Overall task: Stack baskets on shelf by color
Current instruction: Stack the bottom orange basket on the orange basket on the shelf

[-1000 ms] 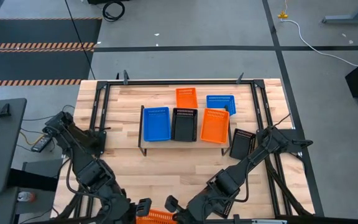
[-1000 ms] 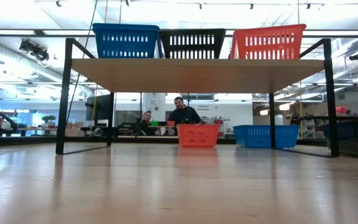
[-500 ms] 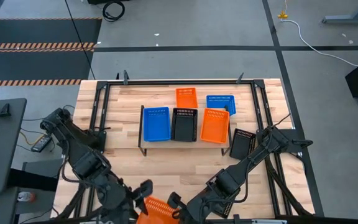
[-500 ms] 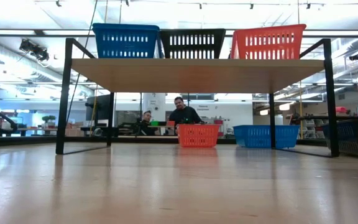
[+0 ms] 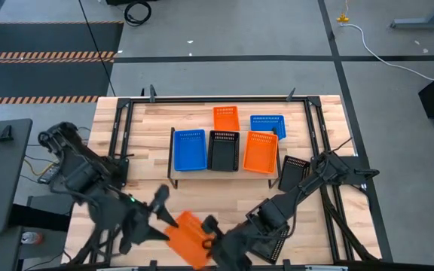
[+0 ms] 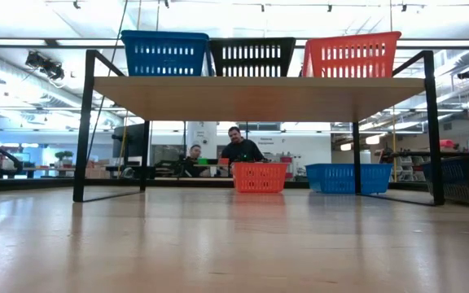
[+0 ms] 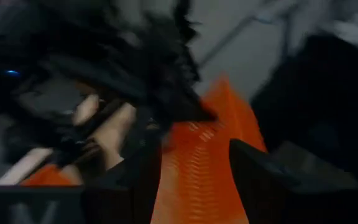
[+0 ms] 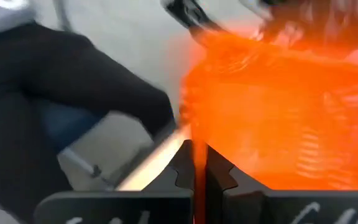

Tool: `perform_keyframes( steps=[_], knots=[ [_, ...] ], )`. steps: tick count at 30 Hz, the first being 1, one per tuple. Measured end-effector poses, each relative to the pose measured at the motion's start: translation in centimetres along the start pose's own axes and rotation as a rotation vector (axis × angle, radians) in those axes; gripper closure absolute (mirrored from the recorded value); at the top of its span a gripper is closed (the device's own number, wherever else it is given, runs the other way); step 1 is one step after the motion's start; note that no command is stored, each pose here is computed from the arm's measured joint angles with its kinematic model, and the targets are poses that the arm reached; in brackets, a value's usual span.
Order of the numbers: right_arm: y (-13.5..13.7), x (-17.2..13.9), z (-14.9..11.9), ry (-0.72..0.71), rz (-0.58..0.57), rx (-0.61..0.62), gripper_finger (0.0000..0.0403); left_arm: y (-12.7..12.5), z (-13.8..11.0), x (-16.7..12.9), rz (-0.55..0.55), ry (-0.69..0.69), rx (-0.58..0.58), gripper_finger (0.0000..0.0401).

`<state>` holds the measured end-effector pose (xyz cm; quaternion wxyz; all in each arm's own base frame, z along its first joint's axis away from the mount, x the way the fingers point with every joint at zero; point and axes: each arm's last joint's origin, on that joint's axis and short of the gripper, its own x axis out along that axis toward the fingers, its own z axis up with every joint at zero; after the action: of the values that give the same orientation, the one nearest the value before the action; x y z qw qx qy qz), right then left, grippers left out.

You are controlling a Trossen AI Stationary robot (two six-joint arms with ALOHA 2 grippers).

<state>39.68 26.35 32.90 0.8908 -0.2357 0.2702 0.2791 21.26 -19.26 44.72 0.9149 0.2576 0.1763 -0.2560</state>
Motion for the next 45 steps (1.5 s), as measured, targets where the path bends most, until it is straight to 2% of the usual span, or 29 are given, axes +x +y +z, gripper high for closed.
perform_keyframes(
  steps=[4,8,13,18,22,29,34,37,42,45],
  knots=[
    [-0.9,0.0,-1.1,0.127,-0.157,0.003,0.0398,0.9,0.1,-2.2,0.130,-0.020,-0.121,0.0220],
    [-2.5,-1.2,-1.6,0.218,-0.325,0.004,0.0397,1.3,0.0,-4.1,0.195,-0.045,-0.250,0.0233],
    [-5.2,-1.9,-2.6,0.279,-0.463,0.038,0.0396,0.1,-0.5,-4.7,0.146,0.010,-0.284,0.0245],
    [-8.0,-4.4,-2.9,0.304,-0.612,0.104,0.0395,-1.1,-1.2,-4.3,0.114,0.102,-0.325,0.0256],
    [-9.9,-7.5,-3.6,0.334,-0.683,0.195,0.0394,-1.9,-1.4,-3.7,0.099,0.142,-0.339,0.0259],
    [-10.9,-13.0,-6.3,0.496,-0.727,0.491,0.0394,-2.7,-1.4,-1.9,0.111,0.185,-0.329,0.0260],
    [-9.8,-16.2,-7.6,0.606,-0.698,0.678,0.0394,-2.8,-1.6,-0.3,0.163,0.226,-0.317,0.0260],
    [-8.9,-17.2,-7.3,0.586,-0.660,0.776,0.0394,-2.8,-1.8,0.6,0.180,0.244,-0.322,0.0260],
    [-7.7,-17.2,-6.7,0.558,-0.623,0.822,0.0394,-2.9,-2.1,2.2,0.260,0.275,-0.379,0.0265],
    [-7.1,-16.6,-7.1,0.591,-0.596,0.811,0.0394,-4.0,-2.5,3.8,0.363,0.308,-0.381,0.0267]
  ],
)
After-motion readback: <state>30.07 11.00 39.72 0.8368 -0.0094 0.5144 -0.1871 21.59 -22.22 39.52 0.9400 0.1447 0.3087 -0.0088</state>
